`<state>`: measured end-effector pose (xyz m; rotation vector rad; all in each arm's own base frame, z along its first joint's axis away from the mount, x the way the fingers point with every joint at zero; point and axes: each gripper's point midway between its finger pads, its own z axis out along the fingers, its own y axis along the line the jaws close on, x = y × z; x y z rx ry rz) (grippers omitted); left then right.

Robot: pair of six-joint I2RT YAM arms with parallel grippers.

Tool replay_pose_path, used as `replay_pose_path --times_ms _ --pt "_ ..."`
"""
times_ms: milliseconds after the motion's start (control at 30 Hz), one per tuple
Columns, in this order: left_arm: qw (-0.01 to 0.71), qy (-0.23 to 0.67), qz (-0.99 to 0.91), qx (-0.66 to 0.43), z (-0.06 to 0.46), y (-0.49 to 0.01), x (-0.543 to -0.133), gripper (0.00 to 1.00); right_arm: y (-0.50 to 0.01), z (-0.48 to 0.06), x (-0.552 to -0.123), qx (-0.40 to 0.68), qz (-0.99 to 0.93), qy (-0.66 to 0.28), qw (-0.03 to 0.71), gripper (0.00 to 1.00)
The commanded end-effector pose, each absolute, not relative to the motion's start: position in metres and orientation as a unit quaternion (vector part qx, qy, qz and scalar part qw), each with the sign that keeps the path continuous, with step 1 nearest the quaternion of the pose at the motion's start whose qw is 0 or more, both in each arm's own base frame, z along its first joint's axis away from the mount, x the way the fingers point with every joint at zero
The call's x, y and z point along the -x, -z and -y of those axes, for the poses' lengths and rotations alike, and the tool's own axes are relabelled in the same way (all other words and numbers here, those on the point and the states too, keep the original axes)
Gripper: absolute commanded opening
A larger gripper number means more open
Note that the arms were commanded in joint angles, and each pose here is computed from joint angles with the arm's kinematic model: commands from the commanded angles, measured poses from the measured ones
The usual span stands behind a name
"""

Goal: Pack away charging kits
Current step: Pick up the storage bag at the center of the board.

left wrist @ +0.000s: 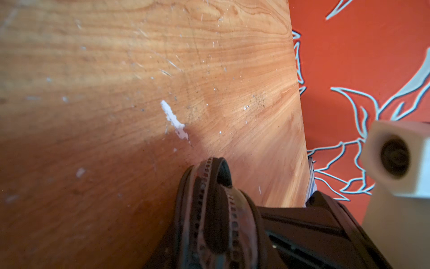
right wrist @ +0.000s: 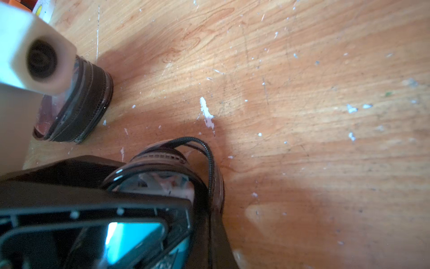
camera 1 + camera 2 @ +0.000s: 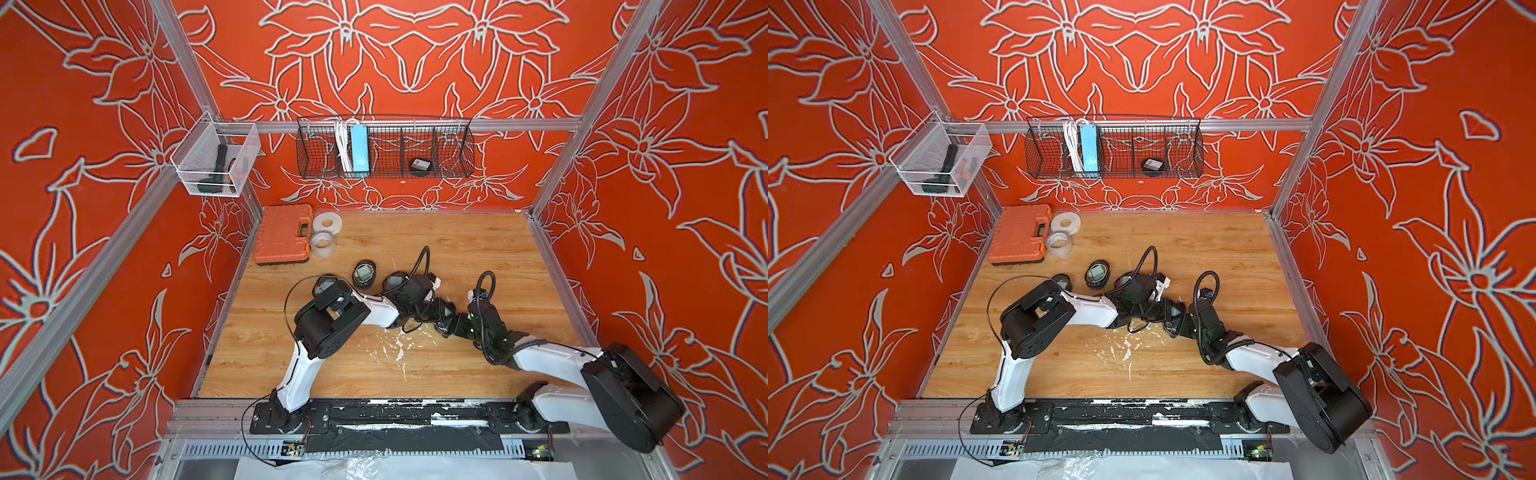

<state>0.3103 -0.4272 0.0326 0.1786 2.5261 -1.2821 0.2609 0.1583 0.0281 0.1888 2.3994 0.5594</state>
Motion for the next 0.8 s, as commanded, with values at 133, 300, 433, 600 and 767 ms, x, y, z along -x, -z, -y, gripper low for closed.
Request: replay_pose_path --times_ms 133,300,433,600,767 --pt "0.055 0.307 -0.95 -0.015 0.369 0.042 -0.271 0.08 -0.07 -0.17 -0.261 -0.035 -0.906 -0.245 0.345 0.25" --pt "0.113 0.339 -0.934 0.005 0.371 -0.017 -0.296 0.0 -0.128 -0.165 -0.255 -0.019 -0.873 -0.272 0.404 0.52" --pt "0.193 0.393 -0.898 0.041 0.357 -0.087 -0.317 0.0 -0.173 -0.162 -0.25 -0.013 -0.843 -0.294 0.45 0.6" --pt "0.32 0.475 -0.817 0.069 0.322 -0.19 -0.323 0.0 -0.218 -0.189 -0.236 0.067 -0.815 -0.293 0.495 0.57" --pt "0.454 0.498 -0.735 0.083 0.276 -0.292 -0.314 0.0 -0.262 -0.233 -0.21 0.184 -0.762 -0.271 0.559 0.57"
